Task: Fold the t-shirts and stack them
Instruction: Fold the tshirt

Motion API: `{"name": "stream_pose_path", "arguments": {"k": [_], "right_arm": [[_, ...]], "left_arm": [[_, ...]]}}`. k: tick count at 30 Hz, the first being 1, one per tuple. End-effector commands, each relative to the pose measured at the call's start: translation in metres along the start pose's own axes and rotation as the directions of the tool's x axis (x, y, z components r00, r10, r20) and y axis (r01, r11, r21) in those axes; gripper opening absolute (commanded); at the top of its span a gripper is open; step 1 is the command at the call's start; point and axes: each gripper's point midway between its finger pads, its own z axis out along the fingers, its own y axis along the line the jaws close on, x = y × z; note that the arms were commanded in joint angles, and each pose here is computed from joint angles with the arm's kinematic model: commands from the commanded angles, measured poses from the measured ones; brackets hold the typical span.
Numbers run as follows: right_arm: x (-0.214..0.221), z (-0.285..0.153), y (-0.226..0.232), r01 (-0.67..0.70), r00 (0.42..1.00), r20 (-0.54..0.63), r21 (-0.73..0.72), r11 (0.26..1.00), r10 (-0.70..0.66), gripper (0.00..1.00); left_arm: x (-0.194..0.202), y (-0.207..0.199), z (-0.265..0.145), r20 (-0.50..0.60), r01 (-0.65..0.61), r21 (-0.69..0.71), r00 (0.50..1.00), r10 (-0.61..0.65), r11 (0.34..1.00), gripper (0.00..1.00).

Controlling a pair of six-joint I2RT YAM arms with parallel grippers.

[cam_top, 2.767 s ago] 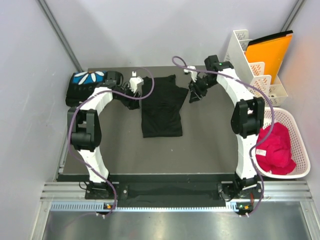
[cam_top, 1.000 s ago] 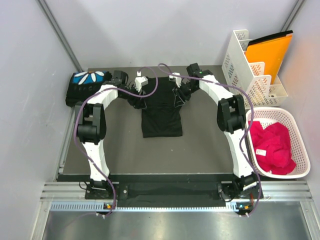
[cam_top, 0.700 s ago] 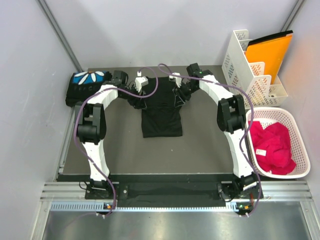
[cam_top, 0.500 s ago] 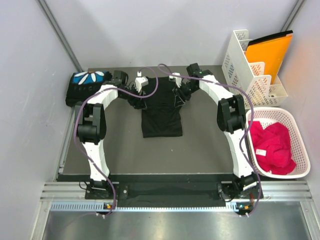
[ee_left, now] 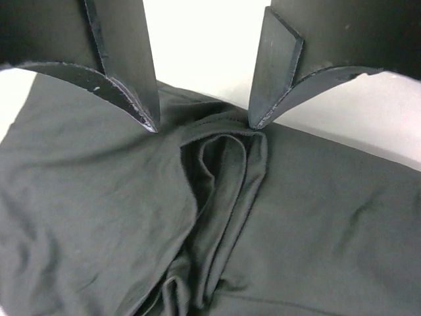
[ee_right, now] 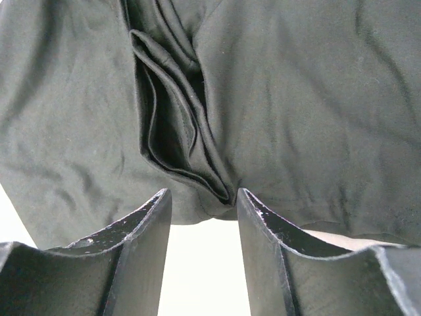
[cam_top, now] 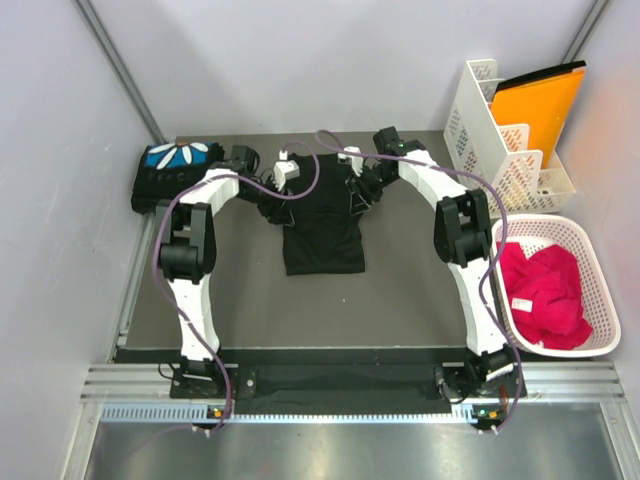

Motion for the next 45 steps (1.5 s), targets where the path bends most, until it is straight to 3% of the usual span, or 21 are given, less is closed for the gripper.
{"name": "stream_pose_path", "arguments": {"k": [1,4,6,8,13,45], "right_arm": [[-0.011,0.003,0.004,0.049,0.999,0.016,-0.003,0.999,-0.049,0.45],[-0.011,0.003,0.003,0.054,0.998,0.014,0.006,0.999,-0.054,0.43],[-0.011,0.003,0.001,0.05,0.999,0.014,0.011,0.999,-0.051,0.36],[-0.011,0.004,0.001,0.048,0.999,0.012,0.013,0.999,-0.048,0.2],[-0.012,0.005,-0.001,0.055,0.998,0.009,0.025,0.998,-0.056,0.03],[-0.034,-0.031,-0.021,0.165,0.986,-0.013,0.213,0.963,-0.166,0.0]], "left_arm": [[-0.005,0.004,0.003,-0.007,-0.051,0.003,0.999,0.051,0.999,0.6],[-0.006,0.01,0.006,-0.007,-0.059,-0.02,0.998,0.059,0.998,0.57],[-0.01,0.013,0.007,0.005,-0.068,-0.032,0.998,0.068,0.997,0.52],[-0.011,0.013,0.008,0.012,-0.053,-0.035,0.998,0.054,0.998,0.44],[-0.016,0.014,0.01,0.034,-0.047,-0.046,0.998,0.049,0.998,0.06],[-0.036,0.017,-0.011,0.071,-0.077,-0.087,0.994,0.084,0.993,0.01]]}}
